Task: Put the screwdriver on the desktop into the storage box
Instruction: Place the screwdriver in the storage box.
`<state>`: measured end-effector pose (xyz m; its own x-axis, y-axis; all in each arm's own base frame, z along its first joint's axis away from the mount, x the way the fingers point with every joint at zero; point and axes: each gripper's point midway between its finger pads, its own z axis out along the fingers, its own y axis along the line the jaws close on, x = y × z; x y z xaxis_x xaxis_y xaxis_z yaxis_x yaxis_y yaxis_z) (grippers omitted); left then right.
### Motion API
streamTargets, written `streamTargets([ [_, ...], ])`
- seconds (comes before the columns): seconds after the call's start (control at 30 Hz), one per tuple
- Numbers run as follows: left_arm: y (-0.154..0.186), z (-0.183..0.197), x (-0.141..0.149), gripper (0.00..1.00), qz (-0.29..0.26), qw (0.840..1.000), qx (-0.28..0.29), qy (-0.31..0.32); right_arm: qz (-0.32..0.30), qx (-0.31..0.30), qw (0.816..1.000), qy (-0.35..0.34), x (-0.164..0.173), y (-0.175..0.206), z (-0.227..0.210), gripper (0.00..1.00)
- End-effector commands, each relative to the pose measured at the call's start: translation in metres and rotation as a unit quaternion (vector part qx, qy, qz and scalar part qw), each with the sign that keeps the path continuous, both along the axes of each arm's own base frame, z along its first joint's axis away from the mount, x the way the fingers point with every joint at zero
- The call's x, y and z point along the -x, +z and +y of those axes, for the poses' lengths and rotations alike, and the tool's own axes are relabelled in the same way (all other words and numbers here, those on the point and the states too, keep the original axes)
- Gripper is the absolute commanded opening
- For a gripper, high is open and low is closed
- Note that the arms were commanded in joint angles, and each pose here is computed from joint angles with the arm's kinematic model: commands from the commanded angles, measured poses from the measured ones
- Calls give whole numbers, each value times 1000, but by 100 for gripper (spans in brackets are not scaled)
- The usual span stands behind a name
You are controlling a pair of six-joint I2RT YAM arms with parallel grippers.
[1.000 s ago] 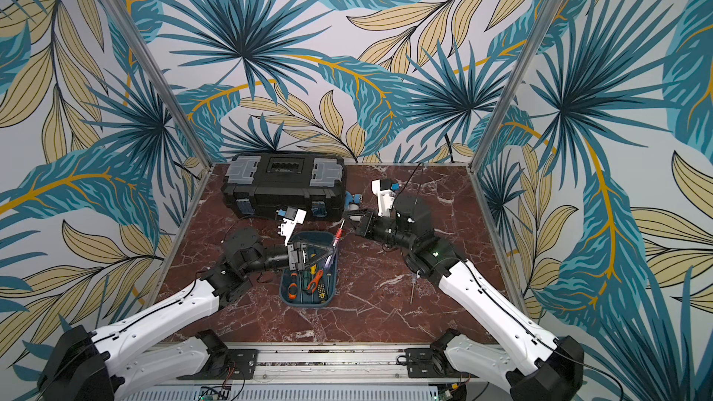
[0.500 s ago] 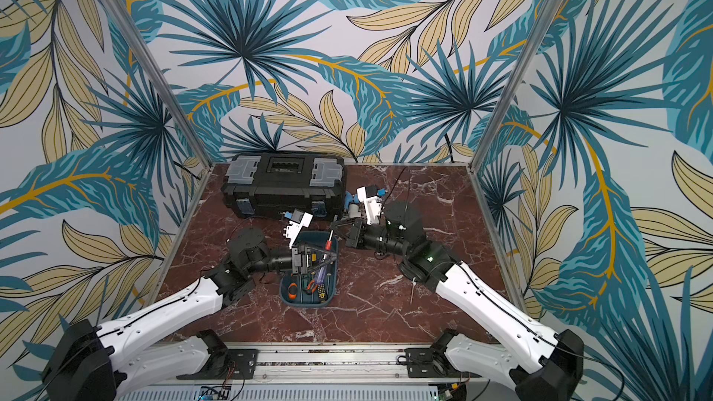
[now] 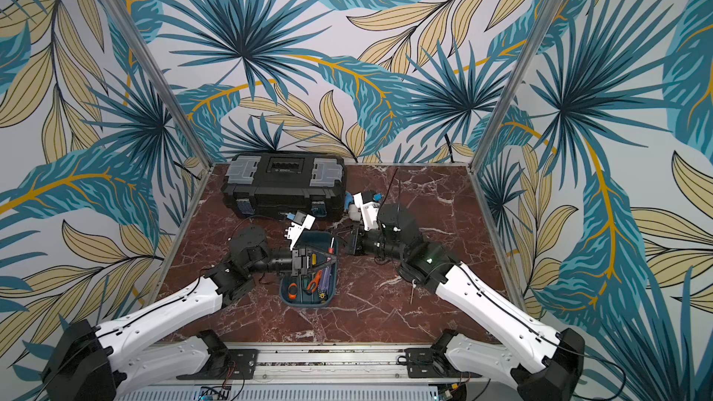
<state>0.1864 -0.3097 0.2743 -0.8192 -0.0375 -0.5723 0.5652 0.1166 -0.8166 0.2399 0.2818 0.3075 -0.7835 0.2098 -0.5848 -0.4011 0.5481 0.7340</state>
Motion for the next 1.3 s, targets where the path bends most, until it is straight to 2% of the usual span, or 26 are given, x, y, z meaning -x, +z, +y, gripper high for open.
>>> streamTargets([
  [0.0,16,-3,-3,0,-21,1000,13,-3,-17,-8,1000,0,2,13,0,0],
  [0.07,11,-2,-9,0,-16,1000,-3,16,-18,-2,1000,-4,2,13,-2,0],
  [0.13,4,2,-19,0,-6,998,-22,50,-22,23,999,-25,0,8,-10,27],
  [0.2,-6,8,-33,0,11,994,-42,98,-30,62,997,-45,1,-1,-19,47],
  [0.27,-10,19,-46,0,32,988,-48,146,-36,97,993,-50,7,-12,-21,58],
  [0.33,-10,31,-56,0,50,980,-37,190,-41,115,992,-41,16,-22,-17,60],
  [0.47,2,48,-65,0,53,969,-12,241,-52,127,990,-4,38,-37,4,61],
  [0.6,5,52,-68,0,61,965,-17,254,-64,145,987,32,53,-49,27,60],
  [1.03,6,57,-62,0,63,965,-16,252,-65,166,984,20,36,-58,57,54],
  [1.13,5,57,-60,0,63,966,-20,249,-62,166,984,16,34,-59,60,49],
  [1.27,1,59,-60,0,62,966,-26,251,-62,155,986,14,33,-55,63,32],
])
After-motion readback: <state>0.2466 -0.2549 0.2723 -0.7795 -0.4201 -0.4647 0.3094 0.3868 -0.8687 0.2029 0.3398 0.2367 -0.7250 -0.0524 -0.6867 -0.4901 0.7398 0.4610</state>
